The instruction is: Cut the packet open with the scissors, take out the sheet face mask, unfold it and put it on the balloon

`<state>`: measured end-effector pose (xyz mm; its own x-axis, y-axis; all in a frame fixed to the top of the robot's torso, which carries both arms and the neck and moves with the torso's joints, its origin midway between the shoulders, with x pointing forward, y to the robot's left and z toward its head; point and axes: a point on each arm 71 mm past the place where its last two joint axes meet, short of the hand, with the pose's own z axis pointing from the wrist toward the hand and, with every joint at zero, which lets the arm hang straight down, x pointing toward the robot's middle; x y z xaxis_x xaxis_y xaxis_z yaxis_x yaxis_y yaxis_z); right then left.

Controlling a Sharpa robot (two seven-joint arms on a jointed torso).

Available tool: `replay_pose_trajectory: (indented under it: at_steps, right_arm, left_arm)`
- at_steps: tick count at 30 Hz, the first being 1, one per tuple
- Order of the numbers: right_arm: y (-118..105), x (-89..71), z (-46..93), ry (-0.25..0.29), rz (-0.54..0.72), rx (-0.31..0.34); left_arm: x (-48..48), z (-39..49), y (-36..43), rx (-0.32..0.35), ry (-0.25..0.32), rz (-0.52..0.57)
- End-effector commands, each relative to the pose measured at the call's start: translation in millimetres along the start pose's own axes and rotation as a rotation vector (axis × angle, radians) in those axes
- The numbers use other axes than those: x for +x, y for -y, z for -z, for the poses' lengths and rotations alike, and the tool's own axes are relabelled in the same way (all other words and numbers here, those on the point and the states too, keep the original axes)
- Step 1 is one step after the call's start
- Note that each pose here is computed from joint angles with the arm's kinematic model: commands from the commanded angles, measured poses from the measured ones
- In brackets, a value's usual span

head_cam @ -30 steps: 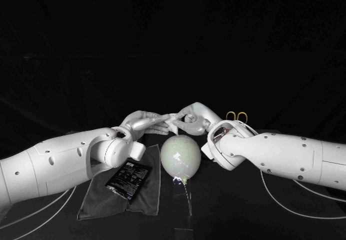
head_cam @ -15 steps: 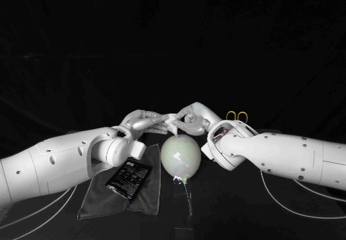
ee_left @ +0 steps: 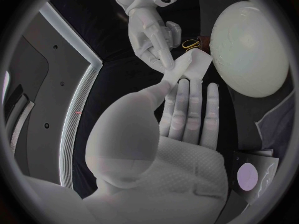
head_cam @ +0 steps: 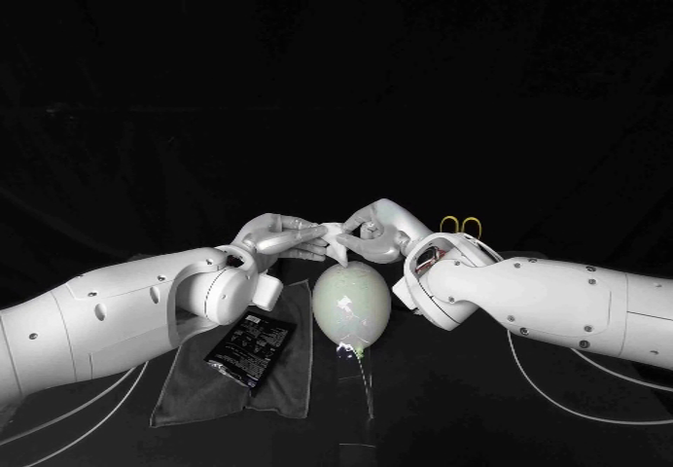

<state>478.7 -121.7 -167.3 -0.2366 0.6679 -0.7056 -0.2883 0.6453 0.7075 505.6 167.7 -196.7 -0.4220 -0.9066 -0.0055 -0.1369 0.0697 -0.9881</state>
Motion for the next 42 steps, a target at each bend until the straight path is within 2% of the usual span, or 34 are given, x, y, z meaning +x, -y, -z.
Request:
replay_pose_trajectory:
  at_steps: [1, 42]
  right_arm:
    - [0.4, -0.4, -0.3, -0.008, 0.015, -0.002]
    - [3.1, -3.6, 0.1, 0.006, 0.017, 0.002]
  left_arm:
    - [0.8, 0.4, 2.1, 0.020, -0.017, 0.006]
    - [-2.6, 1.9, -0.2, -0.001, -0.058, 0.036]
